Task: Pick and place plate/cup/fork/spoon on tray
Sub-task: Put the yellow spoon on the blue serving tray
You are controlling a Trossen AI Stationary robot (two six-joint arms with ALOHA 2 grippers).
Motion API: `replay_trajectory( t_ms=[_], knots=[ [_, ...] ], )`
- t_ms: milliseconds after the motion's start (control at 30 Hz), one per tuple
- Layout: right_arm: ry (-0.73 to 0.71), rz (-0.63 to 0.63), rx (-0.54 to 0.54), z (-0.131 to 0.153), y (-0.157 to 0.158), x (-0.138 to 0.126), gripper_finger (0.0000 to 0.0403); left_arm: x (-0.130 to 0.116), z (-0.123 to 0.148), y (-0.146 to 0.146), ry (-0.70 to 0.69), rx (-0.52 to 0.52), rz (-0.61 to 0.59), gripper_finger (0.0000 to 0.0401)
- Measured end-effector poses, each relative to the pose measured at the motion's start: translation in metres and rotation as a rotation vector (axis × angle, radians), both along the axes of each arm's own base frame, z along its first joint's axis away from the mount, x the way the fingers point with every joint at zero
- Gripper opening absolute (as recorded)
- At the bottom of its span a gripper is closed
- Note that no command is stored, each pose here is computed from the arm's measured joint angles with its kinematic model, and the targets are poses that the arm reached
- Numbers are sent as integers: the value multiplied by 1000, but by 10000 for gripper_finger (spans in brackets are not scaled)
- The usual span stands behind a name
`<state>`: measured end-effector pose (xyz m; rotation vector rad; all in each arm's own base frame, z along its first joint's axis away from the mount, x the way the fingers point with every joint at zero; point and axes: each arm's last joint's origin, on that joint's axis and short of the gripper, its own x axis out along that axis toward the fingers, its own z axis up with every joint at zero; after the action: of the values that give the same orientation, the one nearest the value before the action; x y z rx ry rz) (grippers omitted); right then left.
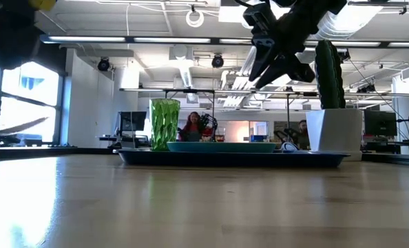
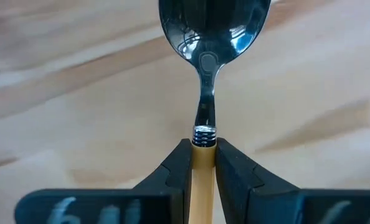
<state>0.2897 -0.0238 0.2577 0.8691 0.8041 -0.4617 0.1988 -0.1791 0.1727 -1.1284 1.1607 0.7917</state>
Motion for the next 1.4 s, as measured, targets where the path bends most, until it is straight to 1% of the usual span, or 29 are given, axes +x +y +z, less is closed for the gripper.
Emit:
replay_trajectory(
  t_ms=[167, 300, 467, 700, 867, 1000, 1267, 1400],
  knots=[
    [-42, 16, -13, 4, 0, 2, 85, 20, 18, 4, -89, 14, 4, 42],
    [-111, 30, -34, 17, 0, -3, 85, 36, 33, 11, -149, 36, -7, 42],
    [-197, 12, -88, 38, 0, -16, 85, 57, 52, 24, -216, 51, -26, 42],
    [-262, -9, -149, 59, 0, -36, 85, 81, 79, 45, -299, 73, -49, 42],
    [-247, -23, -192, 66, -1, -50, 85, 94, 96, 58, -353, 87, -52, 42],
    [-204, -42, -192, 67, -6, -61, 85, 100, 106, 66, -385, 98, -56, 42],
    [-65, -65, -181, 58, -12, -72, 85, 112, 117, 72, -422, 97, -35, 42],
    [-26, -74, -176, 55, -14, -75, 85, 129, 118, 69, -467, 97, -59, 42]
  ],
)
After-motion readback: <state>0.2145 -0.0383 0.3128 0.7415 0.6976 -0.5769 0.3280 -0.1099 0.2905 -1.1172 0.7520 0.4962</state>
